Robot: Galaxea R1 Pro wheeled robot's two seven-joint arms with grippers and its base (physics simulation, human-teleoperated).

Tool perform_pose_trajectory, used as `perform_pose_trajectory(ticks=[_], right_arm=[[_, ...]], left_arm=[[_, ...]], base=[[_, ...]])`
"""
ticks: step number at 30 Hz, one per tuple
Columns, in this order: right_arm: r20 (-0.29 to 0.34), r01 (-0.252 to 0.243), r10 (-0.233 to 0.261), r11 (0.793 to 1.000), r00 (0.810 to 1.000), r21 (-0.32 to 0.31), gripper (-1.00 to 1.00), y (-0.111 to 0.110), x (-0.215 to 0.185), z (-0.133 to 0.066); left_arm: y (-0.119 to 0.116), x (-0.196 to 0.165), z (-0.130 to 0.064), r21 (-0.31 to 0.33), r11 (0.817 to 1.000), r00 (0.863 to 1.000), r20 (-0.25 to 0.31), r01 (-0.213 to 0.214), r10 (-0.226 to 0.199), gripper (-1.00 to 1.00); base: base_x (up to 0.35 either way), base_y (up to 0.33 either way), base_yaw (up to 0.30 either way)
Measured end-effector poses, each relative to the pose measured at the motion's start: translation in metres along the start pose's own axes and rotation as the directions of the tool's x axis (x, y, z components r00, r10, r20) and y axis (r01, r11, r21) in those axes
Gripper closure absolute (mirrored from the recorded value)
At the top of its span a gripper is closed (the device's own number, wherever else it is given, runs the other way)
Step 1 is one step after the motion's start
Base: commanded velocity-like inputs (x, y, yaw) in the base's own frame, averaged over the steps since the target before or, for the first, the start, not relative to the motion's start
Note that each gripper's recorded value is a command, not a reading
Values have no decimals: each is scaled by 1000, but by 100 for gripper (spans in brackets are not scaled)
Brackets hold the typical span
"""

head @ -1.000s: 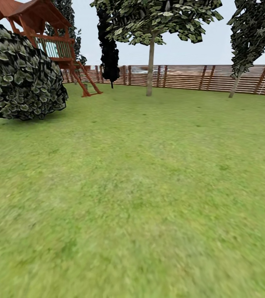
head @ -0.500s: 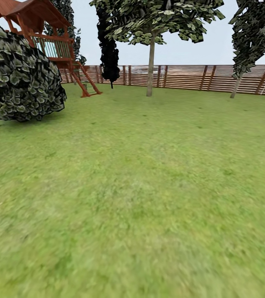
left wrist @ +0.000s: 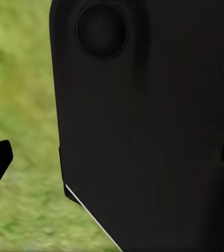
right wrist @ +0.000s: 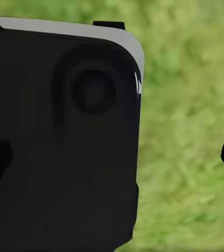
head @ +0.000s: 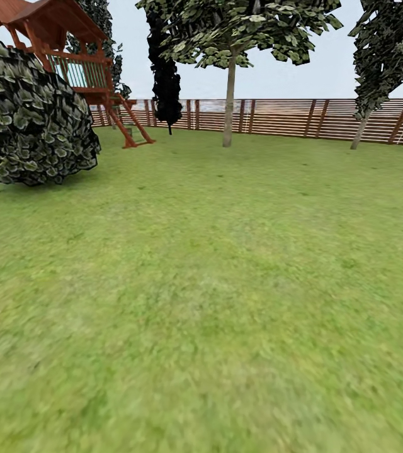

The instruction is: Take the three Easter eggs out of the wicker basket on the lawn in the garden, then place them on the lawn next to a single tree (choose any tree) so that all three eggs are next to the same tree and none are left in the basket.

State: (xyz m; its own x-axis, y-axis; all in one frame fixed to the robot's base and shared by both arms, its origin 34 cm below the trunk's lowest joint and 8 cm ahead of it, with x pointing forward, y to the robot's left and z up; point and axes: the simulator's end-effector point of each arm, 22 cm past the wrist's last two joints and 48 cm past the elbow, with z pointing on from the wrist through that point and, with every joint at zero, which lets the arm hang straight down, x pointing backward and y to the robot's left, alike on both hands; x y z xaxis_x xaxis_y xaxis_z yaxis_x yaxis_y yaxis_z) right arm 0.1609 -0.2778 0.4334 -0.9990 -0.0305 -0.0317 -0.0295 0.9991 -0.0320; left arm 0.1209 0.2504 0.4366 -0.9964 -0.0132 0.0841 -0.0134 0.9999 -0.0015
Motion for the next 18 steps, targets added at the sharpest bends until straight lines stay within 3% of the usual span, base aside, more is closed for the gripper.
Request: perform_pose_trajectory(ticks=[6,18], right_arm=[[-1,0,0,1000,1000,-3,-100,3,1,0],[-4,0,0,1000,1000,-2,-100,2,2,0]], left_arm=[[1,1,0,-1,1000,1000,-1,2,-2,-100],[3,1,0,-11,1000,1000,-1,6,-6,-100]], base=[[108,0,0],[310,0,0]])
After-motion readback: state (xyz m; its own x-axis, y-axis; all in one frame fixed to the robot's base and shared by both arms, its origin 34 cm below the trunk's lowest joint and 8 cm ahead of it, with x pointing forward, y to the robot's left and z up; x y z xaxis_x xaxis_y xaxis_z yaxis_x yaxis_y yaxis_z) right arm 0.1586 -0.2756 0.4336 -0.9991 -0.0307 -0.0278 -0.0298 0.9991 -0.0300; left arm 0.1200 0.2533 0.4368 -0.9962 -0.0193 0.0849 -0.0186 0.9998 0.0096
